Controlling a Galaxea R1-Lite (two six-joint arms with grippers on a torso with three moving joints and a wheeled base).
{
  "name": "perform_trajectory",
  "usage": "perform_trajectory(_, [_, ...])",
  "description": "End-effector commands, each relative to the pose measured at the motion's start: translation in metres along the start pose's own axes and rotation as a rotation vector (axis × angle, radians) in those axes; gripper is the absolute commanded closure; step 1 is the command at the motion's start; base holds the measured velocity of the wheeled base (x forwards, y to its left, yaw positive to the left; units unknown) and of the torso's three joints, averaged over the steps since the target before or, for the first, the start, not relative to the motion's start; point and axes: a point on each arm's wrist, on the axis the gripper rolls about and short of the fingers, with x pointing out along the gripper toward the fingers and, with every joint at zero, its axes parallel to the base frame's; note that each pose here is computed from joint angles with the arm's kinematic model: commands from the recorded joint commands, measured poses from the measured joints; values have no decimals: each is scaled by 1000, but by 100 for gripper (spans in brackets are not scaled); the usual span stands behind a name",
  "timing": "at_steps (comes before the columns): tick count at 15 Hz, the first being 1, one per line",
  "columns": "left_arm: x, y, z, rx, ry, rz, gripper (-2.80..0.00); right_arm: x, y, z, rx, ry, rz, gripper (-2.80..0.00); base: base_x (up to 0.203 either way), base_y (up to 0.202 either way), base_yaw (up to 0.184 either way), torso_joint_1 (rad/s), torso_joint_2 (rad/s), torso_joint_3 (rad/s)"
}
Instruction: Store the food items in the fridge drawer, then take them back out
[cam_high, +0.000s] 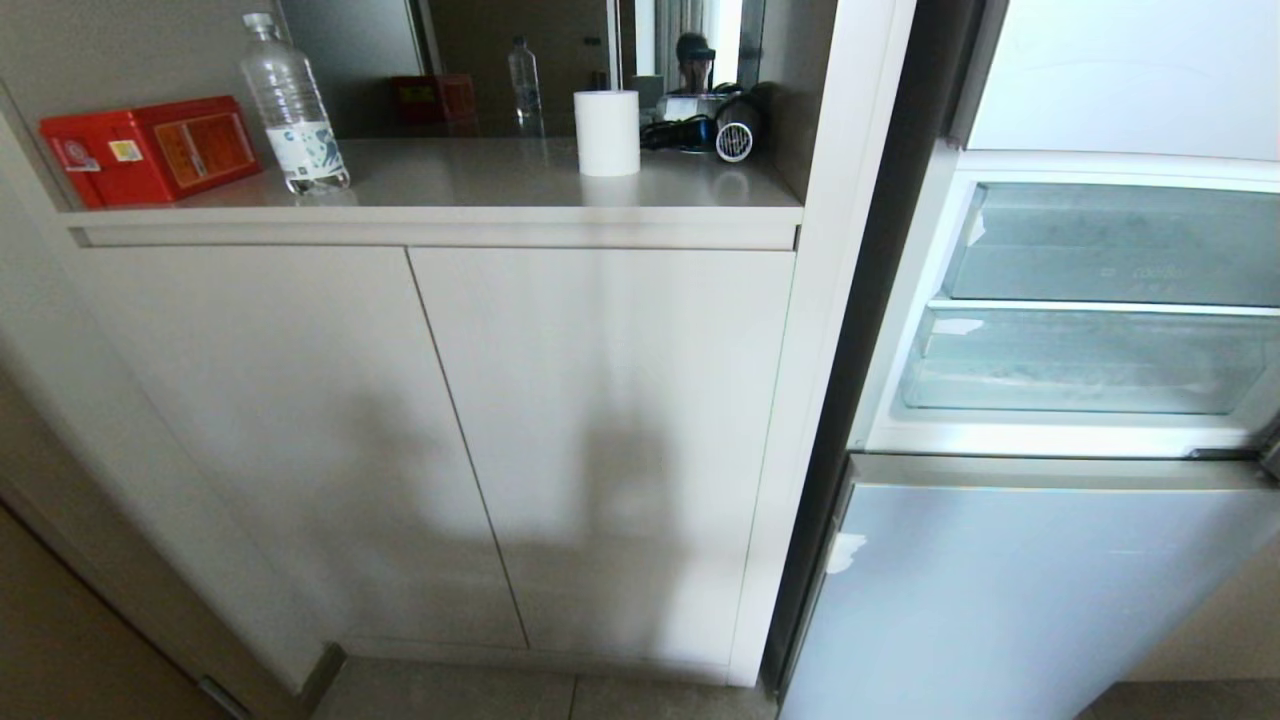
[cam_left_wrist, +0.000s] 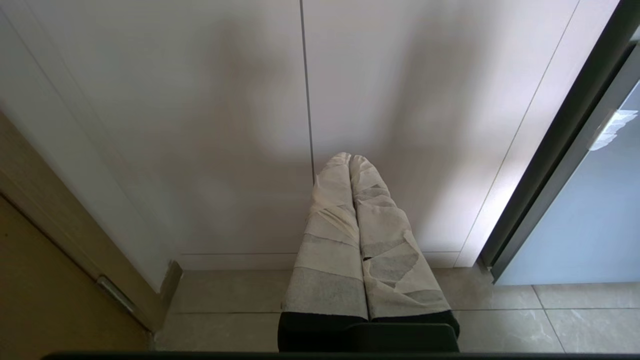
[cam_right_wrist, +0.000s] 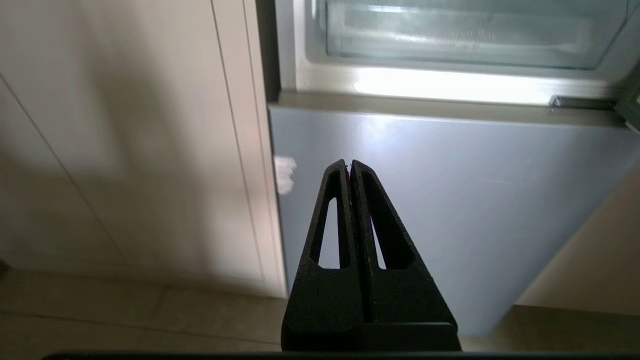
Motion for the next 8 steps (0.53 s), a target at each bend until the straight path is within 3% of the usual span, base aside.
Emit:
perform_trajectory(1, [0,0,0,0,2,0,0,12,0,24,29,66,7,0,0,0,0,0,0,0])
perform_trajectory(4, [0,0,0,0,2,-1,0,78,1,64,106,293,55,0,0,0,0,0,0,0])
perform_trajectory(6, [0,0,0,0,2,-1,0,141,2,72,137,391,92,0,0,0,0,0,0,0])
perform_trajectory(7, [0,0,0,0,2,1,0,177,3,70,143,404,110,-280,0,0,0,0,0,0])
perform_trajectory(8, [0,0,0,0,2,-1,0,207,3,64,142,397,124,-280,0,0,0,0,0,0])
